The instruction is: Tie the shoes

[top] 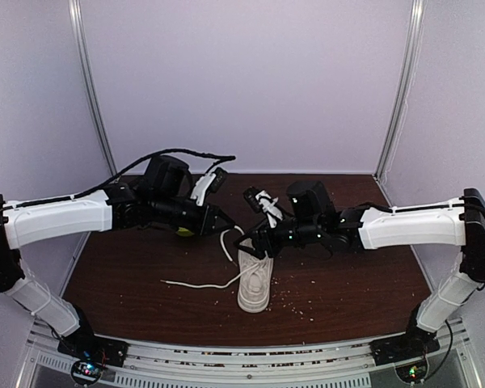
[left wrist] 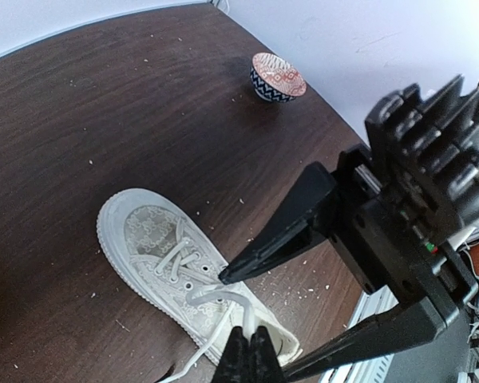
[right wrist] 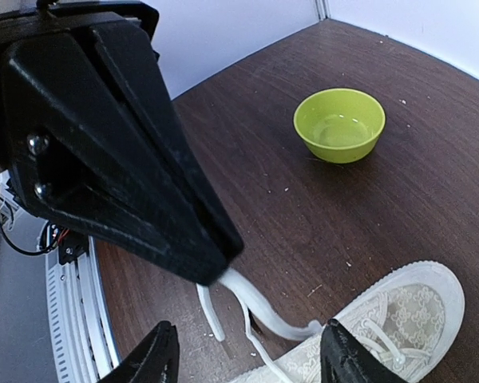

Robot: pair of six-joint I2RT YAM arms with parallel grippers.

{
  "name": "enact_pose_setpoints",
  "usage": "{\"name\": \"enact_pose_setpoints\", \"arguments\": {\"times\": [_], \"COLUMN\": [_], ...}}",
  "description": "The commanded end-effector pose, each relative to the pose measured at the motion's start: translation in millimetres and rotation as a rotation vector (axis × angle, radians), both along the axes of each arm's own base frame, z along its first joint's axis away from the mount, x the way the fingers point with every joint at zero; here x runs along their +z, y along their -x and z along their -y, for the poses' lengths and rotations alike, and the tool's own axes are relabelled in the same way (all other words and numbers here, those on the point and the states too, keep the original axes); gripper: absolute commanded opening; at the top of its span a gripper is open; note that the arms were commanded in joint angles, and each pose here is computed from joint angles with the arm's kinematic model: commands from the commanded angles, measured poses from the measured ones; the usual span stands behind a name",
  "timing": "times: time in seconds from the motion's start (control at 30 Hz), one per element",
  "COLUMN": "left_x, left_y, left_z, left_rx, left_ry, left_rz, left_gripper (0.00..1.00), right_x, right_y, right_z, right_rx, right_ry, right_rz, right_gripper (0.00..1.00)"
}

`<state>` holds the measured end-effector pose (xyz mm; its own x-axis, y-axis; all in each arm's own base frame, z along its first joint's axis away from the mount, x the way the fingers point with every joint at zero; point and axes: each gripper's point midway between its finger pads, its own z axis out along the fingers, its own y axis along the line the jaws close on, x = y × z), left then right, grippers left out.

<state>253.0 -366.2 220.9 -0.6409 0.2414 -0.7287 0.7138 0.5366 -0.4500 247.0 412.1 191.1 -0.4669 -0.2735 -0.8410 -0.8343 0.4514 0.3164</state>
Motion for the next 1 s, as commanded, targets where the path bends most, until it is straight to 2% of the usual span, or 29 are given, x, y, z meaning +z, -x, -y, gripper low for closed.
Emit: {"name": "enact_pose_setpoints", "arguments": {"times": [0.0, 0.03, 0.1, 0.17, 0.2, 0.23, 0.27, 0.3, 0.33, 0.4, 0.57, 0.77, 0.97], "left_x": [18.7, 19.3, 19.2, 18.3, 17.0, 14.7, 13.0, 10.2, 6.1, -19.1, -69.2, -119.7, -143.5], "left_y": [0.3, 0.9, 1.1, 0.7, 0.2, -0.8, -1.9, -1.1, -0.3, 2.2, 24.1, 33.8, 30.3], "left_z": [10.8, 11.5, 11.8, 13.3, 13.6, 12.8, 11.3, 10.0, 8.3, 1.2, 15.9, 27.9, 26.4], "left_rx": [-0.047, -0.05, -0.051, -0.051, -0.05, -0.043, -0.034, -0.033, -0.029, -0.015, -0.097, -0.159, -0.153], "left_ry": [0.041, 0.042, 0.043, 0.045, 0.043, 0.037, 0.036, 0.041, 0.044, 0.008, -0.122, -0.235, -0.289], "left_rz": [0.041, 0.042, 0.039, 0.038, 0.036, 0.036, 0.044, 0.055, 0.07, 0.078, 0.079, 0.032, 0.018], "left_gripper": [0.0, 0.0, 0.0, 0.0, 0.0, 0.1, 0.31, 0.47, 0.58, 0.66, 0.67, 0.56, 0.32], "right_x": [20.4, 20.1, 20.4, 22.2, 23.0, 24.8, 26.3, 26.3, 28.1, 20.6, 18.2, 14.2, 13.2], "right_y": [-7.9, -9.2, -7.6, -5.2, -4.2, -3.7, -4.7, -5.2, -6.3, -10.2, -18.1, -13.9, -12.4], "right_z": [-12.4, -13.8, -17.5, -20.7, -20.7, -18.7, -14.6, -8.6, -2.3, 16.1, 55.0, 72.3, 76.8], "right_rx": [0.051, 0.054, 0.08, 0.103, 0.105, 0.097, 0.077, 0.049, 0.016, -0.078, -0.278, -0.352, -0.36], "right_ry": [-0.033, -0.031, -0.03, -0.036, -0.039, -0.044, -0.045, -0.044, -0.047, -0.034, -0.058, -0.117, -0.121], "right_rz": [0.073, 0.075, 0.073, 0.065, 0.061, 0.06, 0.063, 0.061, 0.065, 0.047, 0.019, -0.024, -0.03], "right_gripper": [0.61, 0.59, 0.45, 0.14, 0.02, 0.0, 0.0, 0.0, 0.0, 0.0, 0.0, 0.0, 0.0]}}
